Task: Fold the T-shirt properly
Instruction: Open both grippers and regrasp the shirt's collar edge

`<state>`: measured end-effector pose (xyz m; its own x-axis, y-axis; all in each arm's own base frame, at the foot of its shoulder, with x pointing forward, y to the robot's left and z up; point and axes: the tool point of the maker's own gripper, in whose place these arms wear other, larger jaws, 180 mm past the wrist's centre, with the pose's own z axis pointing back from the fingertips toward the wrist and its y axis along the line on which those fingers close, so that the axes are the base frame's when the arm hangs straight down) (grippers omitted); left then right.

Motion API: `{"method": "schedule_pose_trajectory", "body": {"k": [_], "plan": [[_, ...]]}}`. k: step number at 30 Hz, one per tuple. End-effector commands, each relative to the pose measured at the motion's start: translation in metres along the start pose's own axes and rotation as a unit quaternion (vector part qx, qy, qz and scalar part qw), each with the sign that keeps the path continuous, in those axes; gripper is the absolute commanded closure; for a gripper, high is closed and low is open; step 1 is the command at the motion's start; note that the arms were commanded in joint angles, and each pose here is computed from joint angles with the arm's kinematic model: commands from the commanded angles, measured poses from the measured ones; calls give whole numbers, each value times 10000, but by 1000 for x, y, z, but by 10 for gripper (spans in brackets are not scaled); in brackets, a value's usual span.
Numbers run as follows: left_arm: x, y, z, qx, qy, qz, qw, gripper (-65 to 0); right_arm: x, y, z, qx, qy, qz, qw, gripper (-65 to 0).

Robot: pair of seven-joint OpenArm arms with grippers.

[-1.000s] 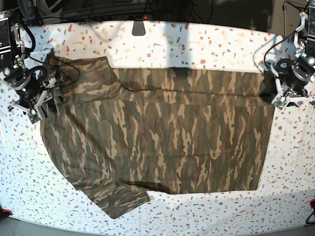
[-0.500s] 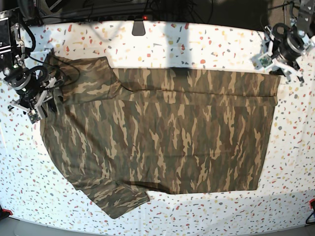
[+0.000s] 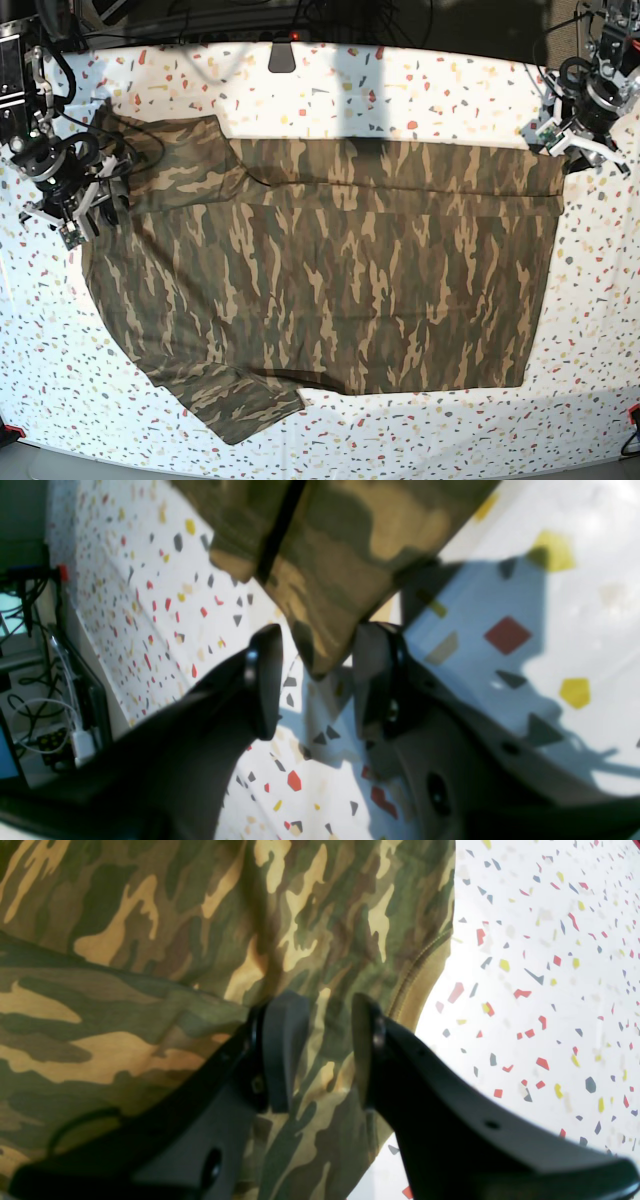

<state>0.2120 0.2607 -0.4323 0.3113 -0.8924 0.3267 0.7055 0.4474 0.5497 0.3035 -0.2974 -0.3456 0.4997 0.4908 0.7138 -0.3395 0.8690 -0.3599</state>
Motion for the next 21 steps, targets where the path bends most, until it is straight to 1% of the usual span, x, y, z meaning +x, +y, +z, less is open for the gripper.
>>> {"method": "schedule_pose_trajectory", "body": {"k": [1,3,4,7,9,12,14,18,19,21], "plan": [[-8,3,2,-6,140,-103,9998,-213,16,-13,3,-134,-219,97,9996,-200],[-8,3,2,-10,149,-108,9998,-177,17,-11,5,-121,-148,166,9997,-199],[-9,2,2,-22,157,-109,9998,-144,18,-8,7,-103,-124,233,9996,-199],[-9,-1,2,-99,153,-111,9998,-1,26,5,18,-92,-43,708,9974,-199],[-8,-3,2,-137,136,-80,9998,0,28,14,28,-87,72,1029,9946,-200],[-6,-3,2,-148,80,21,9999,0,31,30,43,-20,216,1318,9910,-200],[-5,-3,2,-152,61,51,9999,0,31,36,53,-49,337,1569,9870,-200],[-5,-3,2,-150,53,51,9999,0,14,34,65,-263,832,2102,9738,-200],[-4,-3,2,-148,31,50,9999,0,7,35,67,-227,960,2211,9703,-200],[-2,-3,2,-146,-22,51,9999,0,-9,43,71,-9,1227,2436,9621,-200]]}}
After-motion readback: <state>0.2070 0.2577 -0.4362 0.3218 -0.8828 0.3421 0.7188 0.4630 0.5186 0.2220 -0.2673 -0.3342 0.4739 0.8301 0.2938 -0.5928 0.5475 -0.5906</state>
